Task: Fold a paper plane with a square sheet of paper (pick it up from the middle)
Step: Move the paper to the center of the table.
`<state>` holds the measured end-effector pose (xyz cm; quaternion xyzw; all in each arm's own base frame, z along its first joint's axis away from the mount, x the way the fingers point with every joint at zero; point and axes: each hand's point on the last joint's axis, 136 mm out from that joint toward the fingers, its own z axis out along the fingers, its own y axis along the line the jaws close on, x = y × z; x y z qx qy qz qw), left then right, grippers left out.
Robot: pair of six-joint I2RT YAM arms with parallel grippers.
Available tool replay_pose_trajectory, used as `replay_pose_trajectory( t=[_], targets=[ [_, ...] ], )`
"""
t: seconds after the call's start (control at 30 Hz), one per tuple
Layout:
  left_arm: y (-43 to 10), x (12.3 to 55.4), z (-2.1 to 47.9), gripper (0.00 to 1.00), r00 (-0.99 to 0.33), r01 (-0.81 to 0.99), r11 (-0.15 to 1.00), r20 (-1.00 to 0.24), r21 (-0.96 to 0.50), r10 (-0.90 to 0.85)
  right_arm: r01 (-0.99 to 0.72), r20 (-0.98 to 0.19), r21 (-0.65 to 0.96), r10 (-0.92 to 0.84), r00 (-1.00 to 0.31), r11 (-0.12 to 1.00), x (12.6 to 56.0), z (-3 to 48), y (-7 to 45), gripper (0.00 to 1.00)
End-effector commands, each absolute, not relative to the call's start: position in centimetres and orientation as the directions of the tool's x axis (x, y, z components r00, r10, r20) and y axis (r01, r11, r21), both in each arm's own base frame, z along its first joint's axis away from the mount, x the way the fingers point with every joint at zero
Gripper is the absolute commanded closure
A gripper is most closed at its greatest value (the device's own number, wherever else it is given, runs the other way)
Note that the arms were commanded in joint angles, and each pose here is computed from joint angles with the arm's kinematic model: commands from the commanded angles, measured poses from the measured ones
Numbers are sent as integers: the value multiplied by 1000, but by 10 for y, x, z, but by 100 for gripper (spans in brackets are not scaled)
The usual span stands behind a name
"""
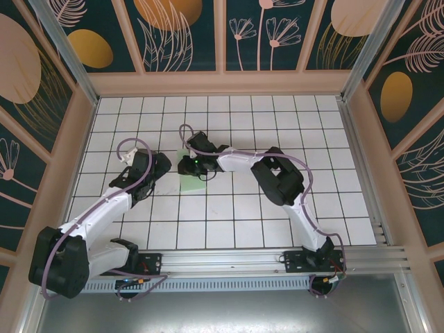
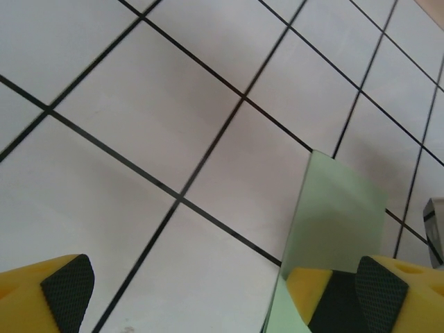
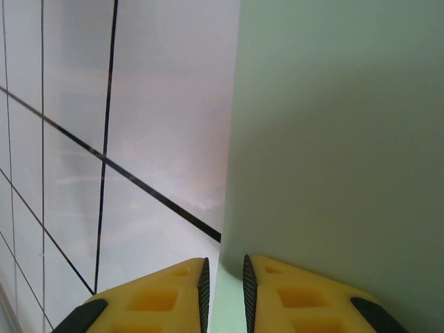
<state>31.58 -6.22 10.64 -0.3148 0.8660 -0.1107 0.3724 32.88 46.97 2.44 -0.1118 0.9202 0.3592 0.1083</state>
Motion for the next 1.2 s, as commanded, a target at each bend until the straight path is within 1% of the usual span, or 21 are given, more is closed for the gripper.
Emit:
replay_pose_trajectory(
  t=[0.0, 0.13, 0.23, 0.37, 0.43, 0.53, 0.63, 0.7, 0.77, 0.8, 0.87, 1.03, 1.13, 1.17],
  targets=[
    [-76, 322, 106, 1, -565, -398, 795, -561, -457, -605, -298, -186, 490, -235, -954, 819, 302, -15, 402, 76],
    [-94, 326, 102, 2, -623, -329, 809, -532, -488, -574, -382, -212, 462, -318, -924, 801, 283, -8, 364, 75],
    [-112, 330, 102, 2, -656, -261, 799, -507, -542, -559, -389, -232, 490, -313, -921, 780, 274, 8, 352, 72],
    [-139, 333, 104, 2, -705, -161, 760, -466, -629, -535, -358, -306, 557, -215, -927, 749, 283, 48, 356, 67],
    [-155, 333, 106, 4, -734, -110, 736, -445, -668, -513, -323, -341, 579, -138, -930, 748, 291, 68, 351, 60],
    [-178, 331, 108, 8, -771, -50, 724, -434, -688, -465, -242, -354, 616, -10, -935, 750, 301, 85, 330, 50],
    [-202, 330, 112, 17, -797, 5, 713, -433, -702, -421, -140, -341, 648, 121, -932, 748, 307, 91, 295, 42],
    [-221, 329, 115, 25, -810, 45, 692, -432, -720, -396, -92, -339, 657, 185, -922, 748, 308, 92, 272, 38],
    [-240, 329, 118, 31, -823, 87, 663, -429, -743, -372, -58, -345, 653, 229, -910, 755, 308, 92, 252, 35],
    [-249, 328, 118, 37, -830, 99, 650, -423, -753, -364, -58, -352, 650, 233, -907, 757, 304, 93, 248, 33],
    [-262, 330, 113, 44, -846, 102, 635, -403, -766, -350, -17, -355, 645, 280, -892, 764, 307, 92, 228, 30],
    [-290, 331, 92, 62, -886, 93, 636, -355, -766, -297, 13, -340, 668, 321, -884, 744, 303, 91, 217, 20],
    [-299, 335, 81, 71, -900, 74, 664, -337, -744, -278, 21, -316, 682, 320, -893, 731, 302, 89, 220, 19],
    [-299, 337, 66, 73, -907, 50, 695, -324, -718, -269, 23, -308, 689, 322, -895, 724, 301, 88, 222, 19]
  ],
)
